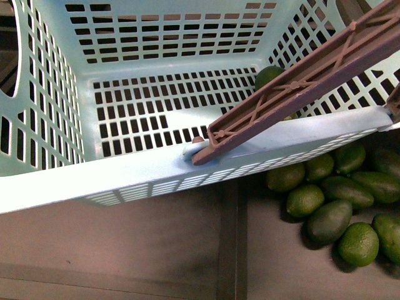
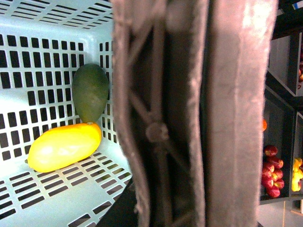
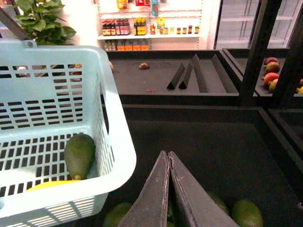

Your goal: Pick mango and avocado into basket

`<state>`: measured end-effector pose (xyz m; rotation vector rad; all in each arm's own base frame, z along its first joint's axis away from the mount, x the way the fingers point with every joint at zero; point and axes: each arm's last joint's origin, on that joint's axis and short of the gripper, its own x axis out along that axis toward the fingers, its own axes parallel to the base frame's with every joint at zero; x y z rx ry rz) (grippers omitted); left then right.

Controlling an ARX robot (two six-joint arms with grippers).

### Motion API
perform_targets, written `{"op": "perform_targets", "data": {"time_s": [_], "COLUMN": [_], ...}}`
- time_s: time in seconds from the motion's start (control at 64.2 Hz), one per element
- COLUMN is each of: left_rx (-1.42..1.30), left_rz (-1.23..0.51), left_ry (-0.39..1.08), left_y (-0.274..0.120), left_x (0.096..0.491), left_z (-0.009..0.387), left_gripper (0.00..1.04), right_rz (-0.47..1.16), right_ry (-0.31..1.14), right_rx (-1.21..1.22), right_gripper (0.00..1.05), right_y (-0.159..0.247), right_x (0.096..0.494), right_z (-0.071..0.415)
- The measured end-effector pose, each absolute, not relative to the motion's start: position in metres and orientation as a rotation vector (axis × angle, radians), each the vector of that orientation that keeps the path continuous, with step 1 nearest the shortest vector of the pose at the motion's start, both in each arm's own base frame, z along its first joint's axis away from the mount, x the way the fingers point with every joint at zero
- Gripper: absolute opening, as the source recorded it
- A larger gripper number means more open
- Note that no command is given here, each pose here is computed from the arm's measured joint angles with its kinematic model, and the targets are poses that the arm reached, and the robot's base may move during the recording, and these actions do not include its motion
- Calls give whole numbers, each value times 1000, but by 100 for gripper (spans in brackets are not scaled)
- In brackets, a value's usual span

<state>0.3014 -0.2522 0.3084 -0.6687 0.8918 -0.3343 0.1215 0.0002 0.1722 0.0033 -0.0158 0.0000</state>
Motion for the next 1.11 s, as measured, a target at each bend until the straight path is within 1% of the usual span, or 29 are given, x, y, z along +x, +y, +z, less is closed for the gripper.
{"op": "perform_targets", "data": {"time_s": [0.669, 0.747, 0.825, 1.043, 1.105], "left_rx": [-669, -669, -669, -671, -668], "left_rz": [-334, -335, -332, -334, -333], "left_ry": [891, 892, 891, 892, 891], "left_y": [-252, -252, -252, -252, -252], "left_x": [301, 301, 302, 302, 302], "left_z": [308, 308, 308, 308, 308], "left_gripper": [14, 14, 14, 14, 14], "right_rz": [0, 0, 0, 0, 0], "right_ry": [-17, 16, -11, -12, -12], "right_rx": [3, 3, 3, 3, 3], "right_gripper": [2, 2, 2, 2, 12], "right_y": [0, 0, 0, 0, 0], "right_x": [107, 101, 97, 97, 97], "right_z": [172, 167, 169, 169, 169]}}
